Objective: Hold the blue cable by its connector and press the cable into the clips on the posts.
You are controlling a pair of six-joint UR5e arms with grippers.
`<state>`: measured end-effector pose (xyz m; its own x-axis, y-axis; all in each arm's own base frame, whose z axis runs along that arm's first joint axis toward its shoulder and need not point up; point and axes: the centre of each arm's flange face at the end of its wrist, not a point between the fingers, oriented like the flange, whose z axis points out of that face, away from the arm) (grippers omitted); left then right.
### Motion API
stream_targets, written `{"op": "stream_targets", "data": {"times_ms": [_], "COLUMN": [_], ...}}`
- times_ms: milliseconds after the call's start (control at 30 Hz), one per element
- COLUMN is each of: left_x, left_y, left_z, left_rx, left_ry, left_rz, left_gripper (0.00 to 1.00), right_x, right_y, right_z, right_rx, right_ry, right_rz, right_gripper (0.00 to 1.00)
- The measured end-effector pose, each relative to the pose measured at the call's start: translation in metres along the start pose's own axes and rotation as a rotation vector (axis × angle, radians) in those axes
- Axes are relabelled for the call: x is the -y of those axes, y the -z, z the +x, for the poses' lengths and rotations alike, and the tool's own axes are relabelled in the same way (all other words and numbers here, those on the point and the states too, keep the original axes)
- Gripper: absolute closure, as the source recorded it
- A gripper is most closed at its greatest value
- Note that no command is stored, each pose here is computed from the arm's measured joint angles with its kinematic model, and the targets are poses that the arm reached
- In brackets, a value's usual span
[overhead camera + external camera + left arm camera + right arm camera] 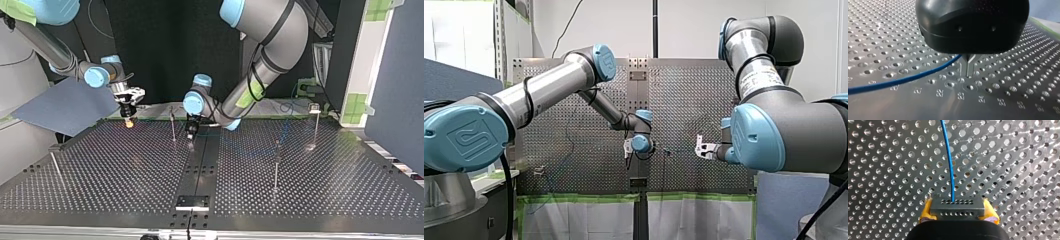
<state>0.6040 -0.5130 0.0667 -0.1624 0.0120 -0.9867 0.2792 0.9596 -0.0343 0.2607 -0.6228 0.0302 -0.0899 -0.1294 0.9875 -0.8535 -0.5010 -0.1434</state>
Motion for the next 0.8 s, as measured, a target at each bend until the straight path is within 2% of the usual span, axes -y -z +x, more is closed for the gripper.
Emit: {"op": "stream_targets", "data": {"times_ms": [100,133,167,233,267,300,333,367,400,667,800], "left_x": [-0.001,-0.001,-0.001,-0.002,-0.002,-0.002,-0.002,-0.002,-0.002,0.002,0.006], "left_y": [-0.001,-0.001,-0.002,-0.002,-0.002,-0.001,0.0,0.0,0.002,0.015,0.023], "left_z": [-0.001,-0.001,-0.001,-0.001,-0.001,0.0,0.0,0.001,0.002,0.009,0.012], "left_rx": [0.007,0.01,0.012,0.011,0.008,0.002,-0.004,-0.01,-0.019,-0.088,-0.124], "left_ry": [-0.009,-0.011,-0.013,-0.02,-0.026,-0.036,-0.044,-0.053,-0.067,-0.166,-0.195], "left_rz": [-0.002,-0.002,-0.002,-0.002,-0.002,-0.003,-0.003,-0.004,-0.007,-0.053,-0.073], "left_gripper": [0.99,0.91,0.91,0.6,0.6,0.41,0.06,0.06,0.0,0.0,0.0], "right_x": [-0.003,-0.004,-0.004,-0.005,-0.006,-0.006,-0.007,-0.007,-0.008,-0.01,-0.012], "right_y": [-0.001,-0.002,-0.002,-0.002,-0.003,-0.003,-0.003,-0.003,-0.003,-0.001,0.0], "right_z": [0.001,0.001,0.001,0.002,0.002,0.002,0.002,0.002,0.003,0.002,0.001], "right_rx": [0.003,0.003,0.004,0.005,0.005,0.005,0.005,0.005,0.005,0.016,0.027], "right_ry": [-0.004,-0.005,-0.005,-0.006,-0.006,-0.007,-0.007,-0.007,-0.007,-0.012,-0.018], "right_rz": [-0.01,-0.012,-0.014,-0.016,-0.017,-0.018,-0.018,-0.019,-0.019,-0.026,-0.029], "right_gripper": [1.0,1.0,1.0,1.0,1.0,1.0,1.0,1.0,1.0,1.0,1.0]}}
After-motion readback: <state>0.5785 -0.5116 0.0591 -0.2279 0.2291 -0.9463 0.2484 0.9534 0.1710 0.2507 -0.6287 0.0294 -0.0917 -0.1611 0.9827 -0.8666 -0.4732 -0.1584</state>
